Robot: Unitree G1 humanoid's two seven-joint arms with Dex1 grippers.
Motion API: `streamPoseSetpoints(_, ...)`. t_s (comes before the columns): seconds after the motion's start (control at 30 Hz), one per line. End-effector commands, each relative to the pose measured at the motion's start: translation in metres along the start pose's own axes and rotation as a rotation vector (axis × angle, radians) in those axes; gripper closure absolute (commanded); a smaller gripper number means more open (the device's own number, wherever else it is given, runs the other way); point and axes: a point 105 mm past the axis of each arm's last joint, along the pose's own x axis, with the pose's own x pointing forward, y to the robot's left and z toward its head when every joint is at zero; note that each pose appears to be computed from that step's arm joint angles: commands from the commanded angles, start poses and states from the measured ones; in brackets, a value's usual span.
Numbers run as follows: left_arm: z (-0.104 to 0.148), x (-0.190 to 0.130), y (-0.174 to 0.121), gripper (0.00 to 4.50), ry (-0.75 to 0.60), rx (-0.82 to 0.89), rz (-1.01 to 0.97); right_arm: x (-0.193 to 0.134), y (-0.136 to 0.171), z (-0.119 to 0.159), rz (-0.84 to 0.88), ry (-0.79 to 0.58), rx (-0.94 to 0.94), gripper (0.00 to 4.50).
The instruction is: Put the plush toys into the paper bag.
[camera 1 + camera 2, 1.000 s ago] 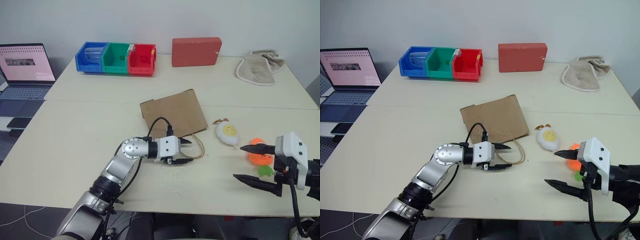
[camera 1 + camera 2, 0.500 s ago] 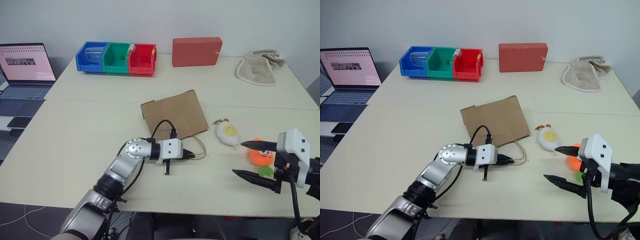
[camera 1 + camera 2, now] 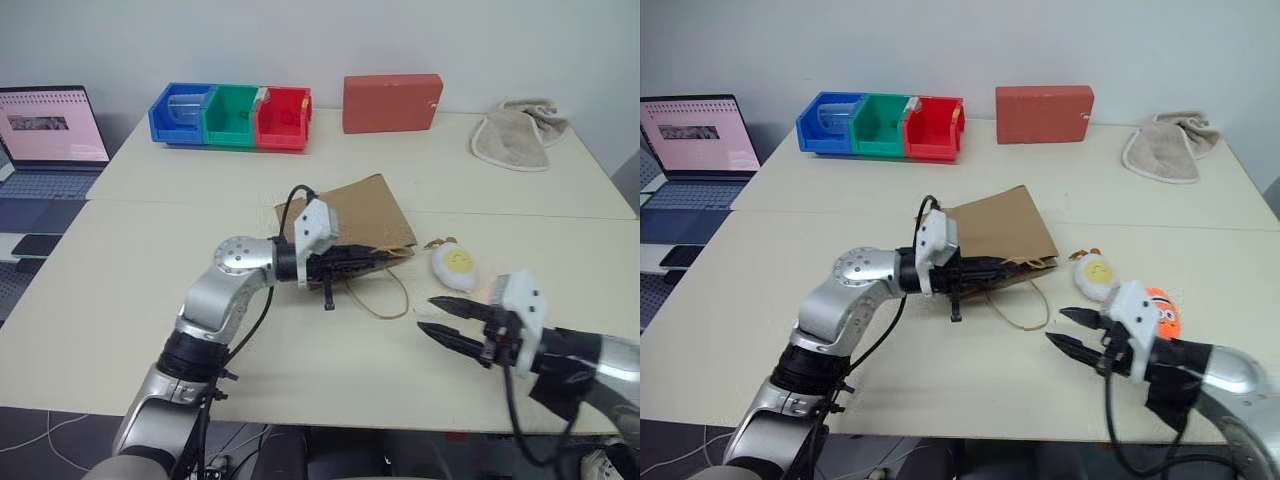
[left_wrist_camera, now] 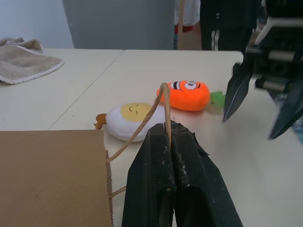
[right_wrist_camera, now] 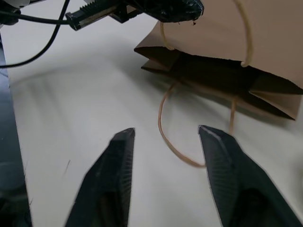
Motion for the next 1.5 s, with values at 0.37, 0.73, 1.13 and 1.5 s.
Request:
streamPoseSetpoints(0.37,0.038,-0.004,0.002,4.50,-0.102,-0.100,0.000,0.106,-0.040,0.002,-0.238,-0.176,-0.069,4.48)
streamPoseSetpoints(0.73,0.063,-0.015,0.015,4.50,-0.179,-0.150,0.052,0.145,-0.050,-0.032,-0.338,-0.110,-0.104,4.48)
streamPoseSetpoints(1.13,0.142,-0.039,0.049,4.50,-0.201,0.250,0.191,0.147,-0.035,-0.042,-0.286,-0.071,-0.081,4.48)
streamPoseSetpoints(1.5,0.097,-0.027,0.031,4.50,-0.101,0.185,0.097,0.145,-0.032,-0.020,-0.239,-0.132,-0.037,4.48)
